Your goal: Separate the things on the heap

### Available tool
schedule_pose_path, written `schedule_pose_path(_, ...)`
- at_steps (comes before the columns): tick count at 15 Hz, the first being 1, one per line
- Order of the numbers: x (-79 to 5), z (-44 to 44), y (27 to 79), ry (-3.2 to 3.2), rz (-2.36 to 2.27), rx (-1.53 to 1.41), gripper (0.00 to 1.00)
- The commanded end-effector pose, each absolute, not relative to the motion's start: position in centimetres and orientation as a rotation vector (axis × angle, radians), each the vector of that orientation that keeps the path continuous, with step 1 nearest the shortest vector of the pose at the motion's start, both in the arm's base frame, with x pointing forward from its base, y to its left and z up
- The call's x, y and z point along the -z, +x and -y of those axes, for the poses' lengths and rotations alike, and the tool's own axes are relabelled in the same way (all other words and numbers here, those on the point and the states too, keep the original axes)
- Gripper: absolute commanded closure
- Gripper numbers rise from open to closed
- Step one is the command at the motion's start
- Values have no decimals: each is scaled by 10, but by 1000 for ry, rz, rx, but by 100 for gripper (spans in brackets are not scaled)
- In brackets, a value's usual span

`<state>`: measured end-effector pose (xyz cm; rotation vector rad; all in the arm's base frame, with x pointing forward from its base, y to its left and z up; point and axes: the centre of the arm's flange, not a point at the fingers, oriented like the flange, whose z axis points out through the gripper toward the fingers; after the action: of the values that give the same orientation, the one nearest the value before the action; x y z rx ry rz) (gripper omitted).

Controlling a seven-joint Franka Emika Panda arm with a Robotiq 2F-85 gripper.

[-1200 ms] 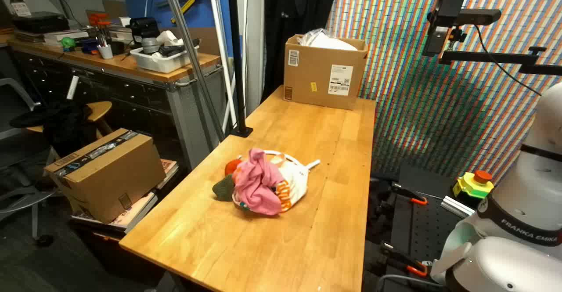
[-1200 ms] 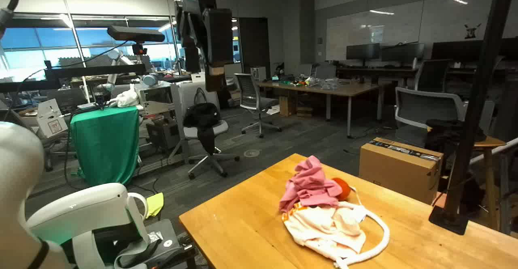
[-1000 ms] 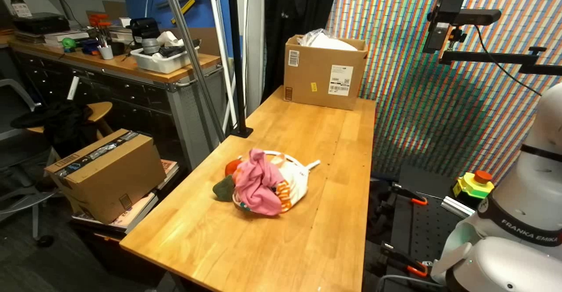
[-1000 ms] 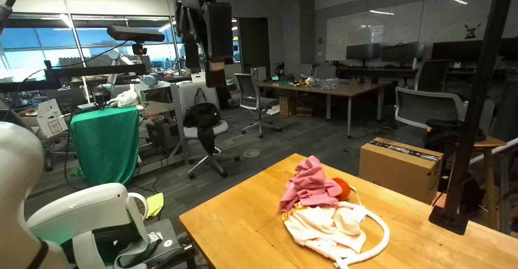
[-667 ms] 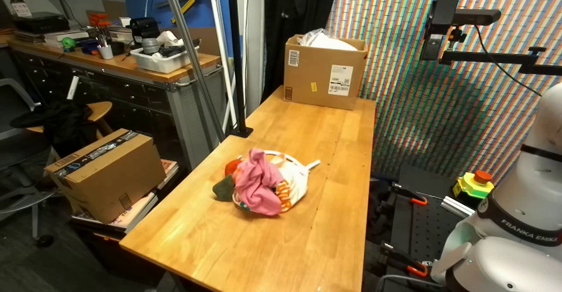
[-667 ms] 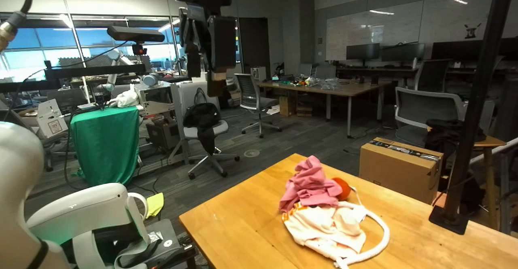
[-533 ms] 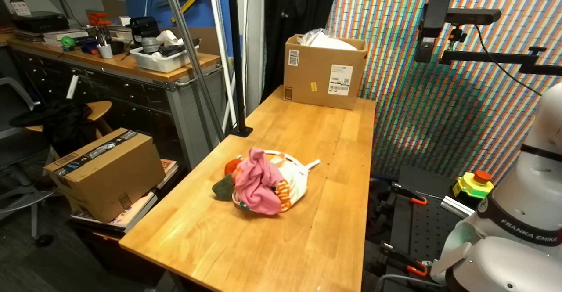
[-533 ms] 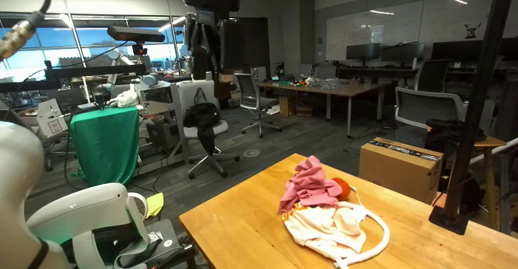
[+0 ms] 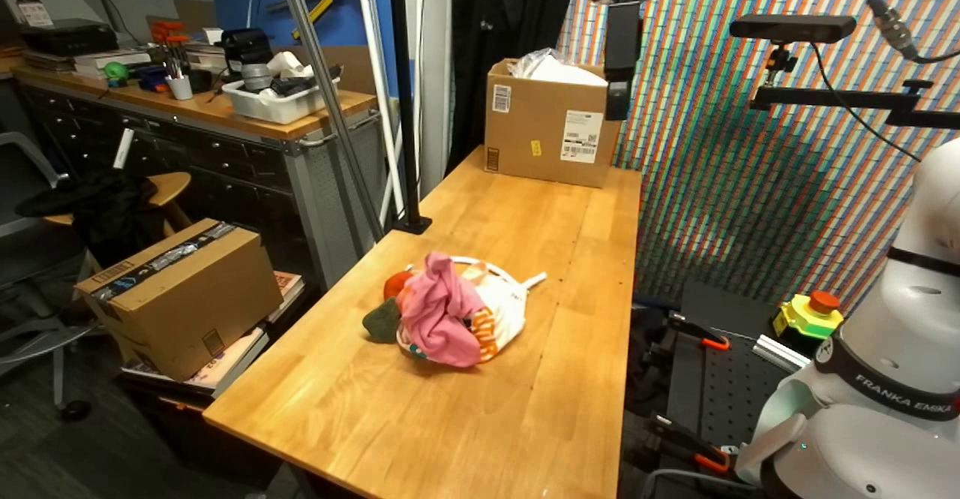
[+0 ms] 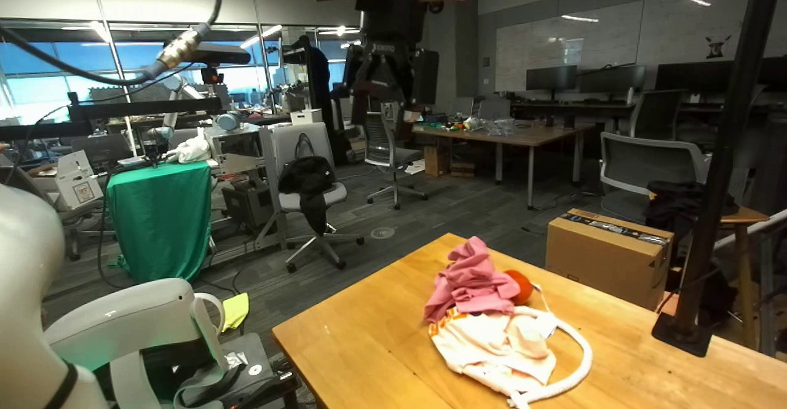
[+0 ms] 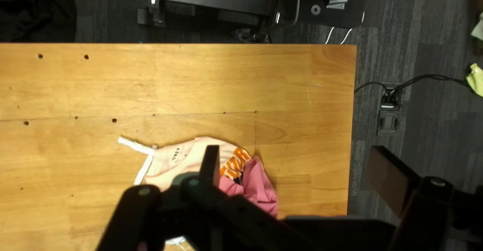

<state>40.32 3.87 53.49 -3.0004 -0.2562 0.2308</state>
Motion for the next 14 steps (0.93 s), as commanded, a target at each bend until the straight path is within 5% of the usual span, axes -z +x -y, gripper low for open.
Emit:
schedule_pose_path(1,-530,-66,466,-3003,408,-220,0)
schedule_pose_path(14,-397,-154,545,-2904,853,-88,0)
